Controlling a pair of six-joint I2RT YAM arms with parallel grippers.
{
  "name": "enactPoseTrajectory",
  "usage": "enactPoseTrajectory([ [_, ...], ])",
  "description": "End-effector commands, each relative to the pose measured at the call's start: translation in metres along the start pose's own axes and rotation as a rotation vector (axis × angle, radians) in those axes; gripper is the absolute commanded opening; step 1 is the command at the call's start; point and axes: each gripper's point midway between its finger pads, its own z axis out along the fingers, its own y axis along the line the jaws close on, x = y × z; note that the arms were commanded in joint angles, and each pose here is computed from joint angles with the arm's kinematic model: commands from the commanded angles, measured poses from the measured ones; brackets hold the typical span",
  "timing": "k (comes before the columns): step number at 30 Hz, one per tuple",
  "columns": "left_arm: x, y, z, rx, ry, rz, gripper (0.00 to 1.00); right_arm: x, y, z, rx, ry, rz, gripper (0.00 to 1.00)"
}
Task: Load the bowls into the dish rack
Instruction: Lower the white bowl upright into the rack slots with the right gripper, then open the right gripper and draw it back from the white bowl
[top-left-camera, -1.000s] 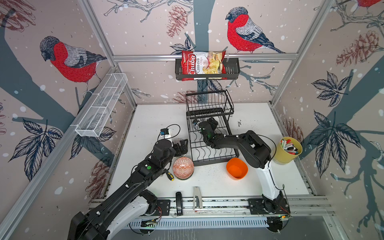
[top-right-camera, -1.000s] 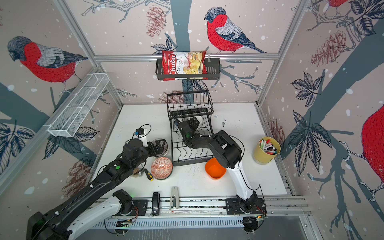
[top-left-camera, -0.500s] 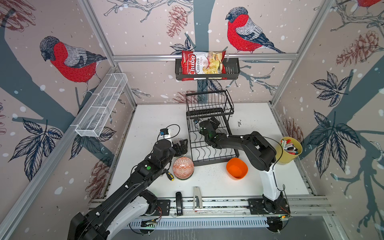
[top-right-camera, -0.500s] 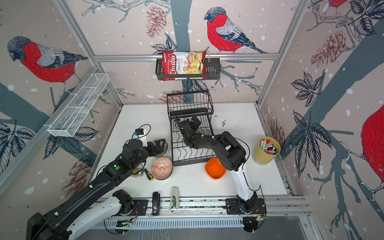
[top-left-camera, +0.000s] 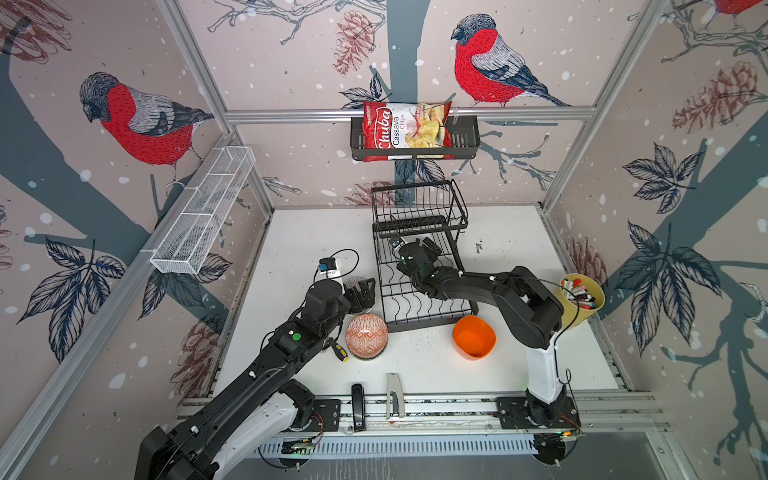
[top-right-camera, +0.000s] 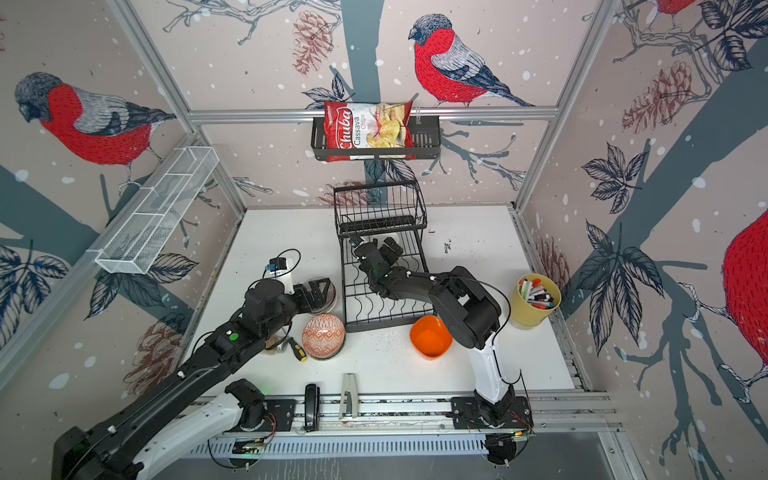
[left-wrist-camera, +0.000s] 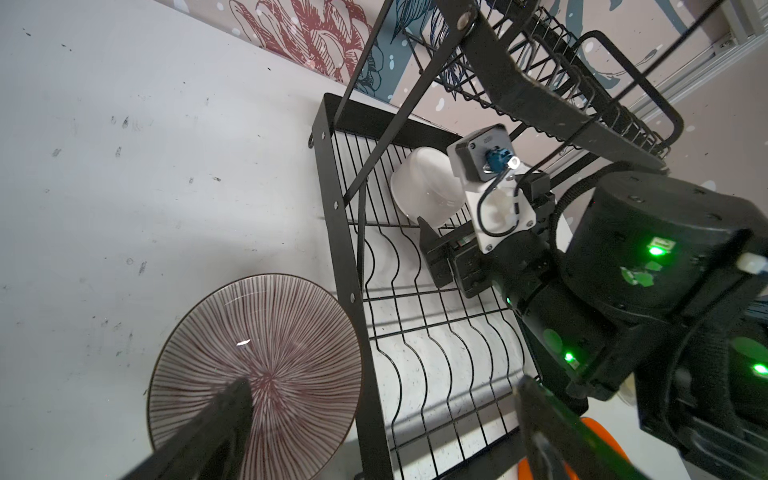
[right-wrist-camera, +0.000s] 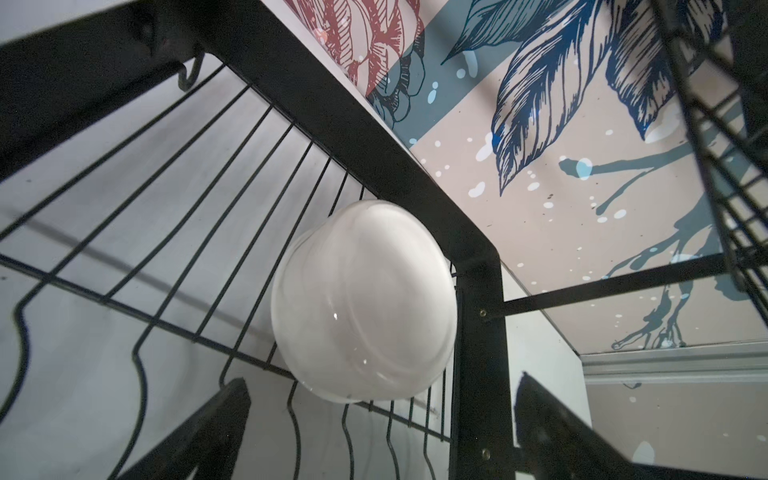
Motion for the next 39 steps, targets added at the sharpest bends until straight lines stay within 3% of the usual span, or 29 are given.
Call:
enactPoseTrajectory([
  [1,0.003,0.003,0.000,-0.010,0.010,0.003,0.97,-0.004,0.005,-0.013,-0.049,-0.012,0.086,1.00],
  [15,0.008,0.008,0.000,-0.039,0.036,0.003,0.97,-0.002,0.035,-0.071,-0.345,0.000,0.318,1.00],
  [26,0.008,0.010,0.000,-0.047,0.032,0.015,0.97,0.004,0.043,-0.102,-0.422,0.029,0.371,1.00],
  [39,0.009,0.007,0.008,-0.072,0.091,0.039,0.97,0.020,0.008,-0.157,-0.451,0.035,0.547,0.98],
])
